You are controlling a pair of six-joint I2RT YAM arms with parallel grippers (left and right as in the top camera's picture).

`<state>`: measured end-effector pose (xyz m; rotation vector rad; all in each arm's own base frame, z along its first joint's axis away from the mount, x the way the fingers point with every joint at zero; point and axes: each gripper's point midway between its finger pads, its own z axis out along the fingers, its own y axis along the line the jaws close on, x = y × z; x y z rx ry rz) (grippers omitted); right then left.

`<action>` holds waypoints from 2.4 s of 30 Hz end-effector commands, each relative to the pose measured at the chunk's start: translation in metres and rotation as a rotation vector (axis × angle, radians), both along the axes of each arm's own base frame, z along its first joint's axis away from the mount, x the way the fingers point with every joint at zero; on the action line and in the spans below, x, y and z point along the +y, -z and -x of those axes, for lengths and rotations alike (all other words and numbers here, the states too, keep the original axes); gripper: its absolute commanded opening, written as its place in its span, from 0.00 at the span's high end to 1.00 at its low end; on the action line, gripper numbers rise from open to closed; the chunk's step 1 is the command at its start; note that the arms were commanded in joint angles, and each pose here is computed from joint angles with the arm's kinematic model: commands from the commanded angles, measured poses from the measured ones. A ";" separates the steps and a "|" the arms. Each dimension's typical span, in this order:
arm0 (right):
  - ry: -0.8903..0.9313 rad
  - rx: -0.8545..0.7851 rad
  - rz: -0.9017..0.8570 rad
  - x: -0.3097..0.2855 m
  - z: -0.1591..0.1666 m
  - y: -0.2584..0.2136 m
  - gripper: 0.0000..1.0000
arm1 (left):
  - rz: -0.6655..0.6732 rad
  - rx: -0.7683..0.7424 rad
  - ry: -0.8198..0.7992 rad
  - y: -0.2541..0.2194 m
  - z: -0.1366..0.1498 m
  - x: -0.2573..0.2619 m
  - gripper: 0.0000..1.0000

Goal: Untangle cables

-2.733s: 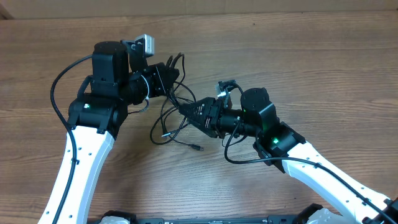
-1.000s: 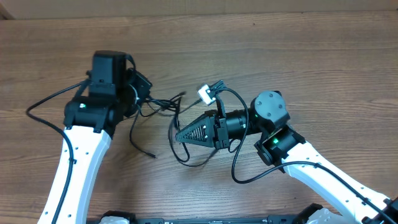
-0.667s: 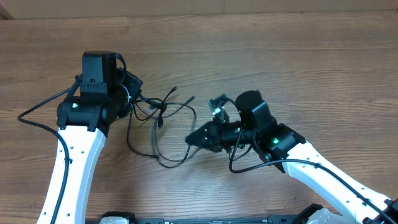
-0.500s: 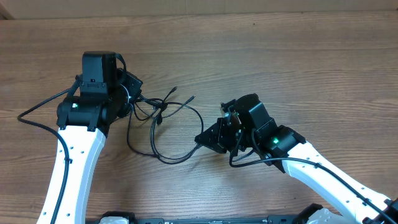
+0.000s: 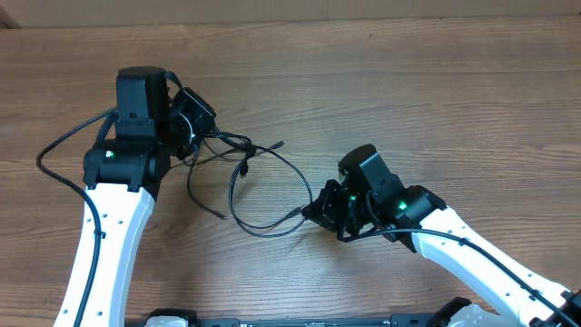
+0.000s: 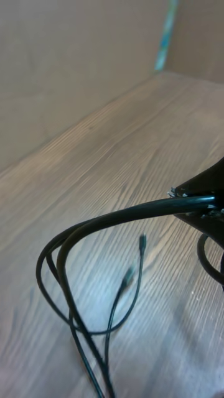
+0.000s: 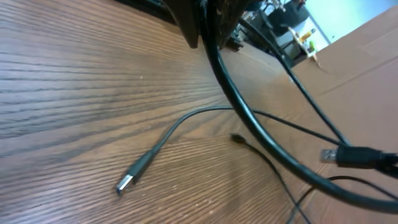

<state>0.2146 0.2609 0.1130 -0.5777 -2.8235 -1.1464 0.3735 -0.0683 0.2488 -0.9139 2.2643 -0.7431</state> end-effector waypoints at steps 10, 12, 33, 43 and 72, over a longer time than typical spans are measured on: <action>0.023 0.027 0.063 -0.011 0.005 0.007 0.96 | -0.188 -0.100 0.058 -0.013 -0.008 0.024 0.96; 0.023 0.034 0.067 -0.012 0.006 0.008 0.96 | -0.165 -0.074 -0.049 -0.011 -0.009 0.040 0.96; 0.007 -0.073 -0.350 0.047 -0.023 -0.072 0.01 | -0.347 -0.230 0.511 -0.013 0.006 -0.005 0.96; 0.203 0.190 -0.490 0.056 -0.029 -0.095 0.27 | -0.337 -0.328 0.679 -0.022 0.013 -0.046 0.96; 0.527 0.372 -0.541 0.049 -0.058 -0.096 0.56 | -0.455 -0.499 0.950 -0.032 0.034 -0.122 0.96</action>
